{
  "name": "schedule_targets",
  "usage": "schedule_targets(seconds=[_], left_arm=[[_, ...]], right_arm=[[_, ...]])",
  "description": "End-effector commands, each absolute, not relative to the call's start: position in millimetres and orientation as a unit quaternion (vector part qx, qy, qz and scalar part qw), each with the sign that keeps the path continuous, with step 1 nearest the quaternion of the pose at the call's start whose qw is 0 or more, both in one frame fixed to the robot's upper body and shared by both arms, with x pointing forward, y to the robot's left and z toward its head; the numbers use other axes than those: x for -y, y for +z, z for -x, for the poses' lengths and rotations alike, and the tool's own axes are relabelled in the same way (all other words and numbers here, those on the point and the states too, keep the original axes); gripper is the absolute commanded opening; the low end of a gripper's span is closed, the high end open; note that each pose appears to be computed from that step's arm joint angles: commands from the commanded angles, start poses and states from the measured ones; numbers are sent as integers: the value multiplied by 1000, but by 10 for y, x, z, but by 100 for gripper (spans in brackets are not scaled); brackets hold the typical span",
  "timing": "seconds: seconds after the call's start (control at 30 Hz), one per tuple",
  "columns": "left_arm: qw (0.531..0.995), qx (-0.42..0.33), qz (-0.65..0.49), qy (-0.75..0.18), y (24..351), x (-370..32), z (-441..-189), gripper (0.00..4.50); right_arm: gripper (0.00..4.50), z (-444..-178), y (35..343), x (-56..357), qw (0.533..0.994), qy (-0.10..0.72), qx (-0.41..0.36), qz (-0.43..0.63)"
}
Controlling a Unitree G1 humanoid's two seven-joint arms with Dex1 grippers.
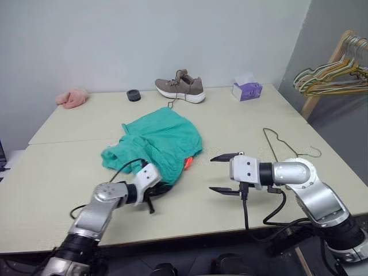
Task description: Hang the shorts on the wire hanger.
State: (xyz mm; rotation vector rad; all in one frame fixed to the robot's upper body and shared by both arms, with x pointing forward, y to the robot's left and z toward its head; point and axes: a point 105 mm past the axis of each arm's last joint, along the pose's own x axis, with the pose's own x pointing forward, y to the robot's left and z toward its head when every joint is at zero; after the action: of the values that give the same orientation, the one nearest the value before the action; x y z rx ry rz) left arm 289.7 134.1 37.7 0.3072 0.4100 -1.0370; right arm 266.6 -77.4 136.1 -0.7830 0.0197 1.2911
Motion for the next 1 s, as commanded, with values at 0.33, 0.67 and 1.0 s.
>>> schedule_targets(seconds=[0.33, 0.67, 1.0], left_arm=[[800, -112, -54, -587, 835, -236, -2987, 3], [785, -125, -44, -605, 844, -456, -2762, 181], [802, -92, -76, -585, 1096, -830, -2733, 447]], right_arm=[[405, -2509, 1403, 1029, 714, 578, -30, 394], [405, -2523, 1364, 923, 707, 583, -14, 400], [405, -2621, 1171, 688, 679, 583, 18, 446]])
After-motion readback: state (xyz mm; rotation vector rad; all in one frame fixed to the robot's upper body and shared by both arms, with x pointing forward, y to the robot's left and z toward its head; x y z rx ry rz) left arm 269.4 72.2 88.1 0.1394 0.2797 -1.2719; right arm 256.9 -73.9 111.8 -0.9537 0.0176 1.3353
